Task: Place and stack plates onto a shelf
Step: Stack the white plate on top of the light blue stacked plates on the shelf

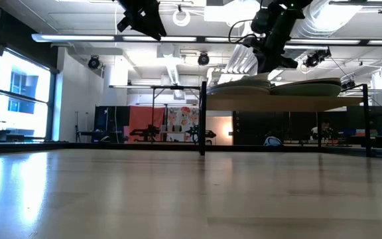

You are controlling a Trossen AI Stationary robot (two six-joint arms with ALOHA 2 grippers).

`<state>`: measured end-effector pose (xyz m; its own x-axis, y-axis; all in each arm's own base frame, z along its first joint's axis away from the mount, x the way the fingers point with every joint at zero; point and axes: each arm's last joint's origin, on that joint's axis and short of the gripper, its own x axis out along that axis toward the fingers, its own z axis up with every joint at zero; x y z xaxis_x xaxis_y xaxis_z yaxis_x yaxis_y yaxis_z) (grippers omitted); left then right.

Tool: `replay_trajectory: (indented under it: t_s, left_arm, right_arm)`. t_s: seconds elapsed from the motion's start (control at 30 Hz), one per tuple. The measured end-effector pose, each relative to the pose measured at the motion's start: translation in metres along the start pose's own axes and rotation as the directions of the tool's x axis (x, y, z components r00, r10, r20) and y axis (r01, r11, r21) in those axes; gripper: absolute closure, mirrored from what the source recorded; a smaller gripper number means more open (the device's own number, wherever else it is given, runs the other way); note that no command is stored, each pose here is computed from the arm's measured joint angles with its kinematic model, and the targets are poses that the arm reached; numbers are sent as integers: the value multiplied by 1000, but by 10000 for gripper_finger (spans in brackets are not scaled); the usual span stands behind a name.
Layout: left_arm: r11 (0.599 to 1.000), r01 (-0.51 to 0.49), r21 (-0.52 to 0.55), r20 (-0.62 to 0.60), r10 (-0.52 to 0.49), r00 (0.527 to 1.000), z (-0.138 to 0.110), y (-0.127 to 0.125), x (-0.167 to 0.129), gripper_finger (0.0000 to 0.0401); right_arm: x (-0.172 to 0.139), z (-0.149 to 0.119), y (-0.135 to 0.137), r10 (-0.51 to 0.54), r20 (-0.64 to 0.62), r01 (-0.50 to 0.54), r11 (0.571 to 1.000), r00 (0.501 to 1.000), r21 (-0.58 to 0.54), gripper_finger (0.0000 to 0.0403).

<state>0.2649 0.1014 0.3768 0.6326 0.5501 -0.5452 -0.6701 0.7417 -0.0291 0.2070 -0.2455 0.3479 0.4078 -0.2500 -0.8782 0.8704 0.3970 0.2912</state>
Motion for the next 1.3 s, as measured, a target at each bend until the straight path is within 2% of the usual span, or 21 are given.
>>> replay_trajectory:
  t_s: [0.3,0.47,0.67,0.83,1.07,1.3]
  left_arm:
    - [1000,0,0,0,0,1000,0,0,0,299]
    - [1000,0,0,0,0,1000,0,0,0,299]
    - [1000,0,0,-1,0,1000,0,0,0,299]
    - [1000,0,0,-1,0,1000,0,0,0,299]
    - [1000,0,0,-1,0,1000,0,0,0,299]
    - [1000,1,0,-1,-1,1000,0,0,0,299]
  right_arm:
    - [0,-1,-2,-28,-5,28,1000,1000,-12,271]
    - [-9,-3,-4,9,2,-9,1000,1000,-11,232]
    - [-17,-8,1,44,2,-44,999,999,13,222]
    - [-15,-16,18,72,-32,-72,997,997,0,221]
    - [-7,-26,38,-25,-24,24,999,999,-37,221]
    - [15,-27,40,-99,-93,95,995,991,-44,221]
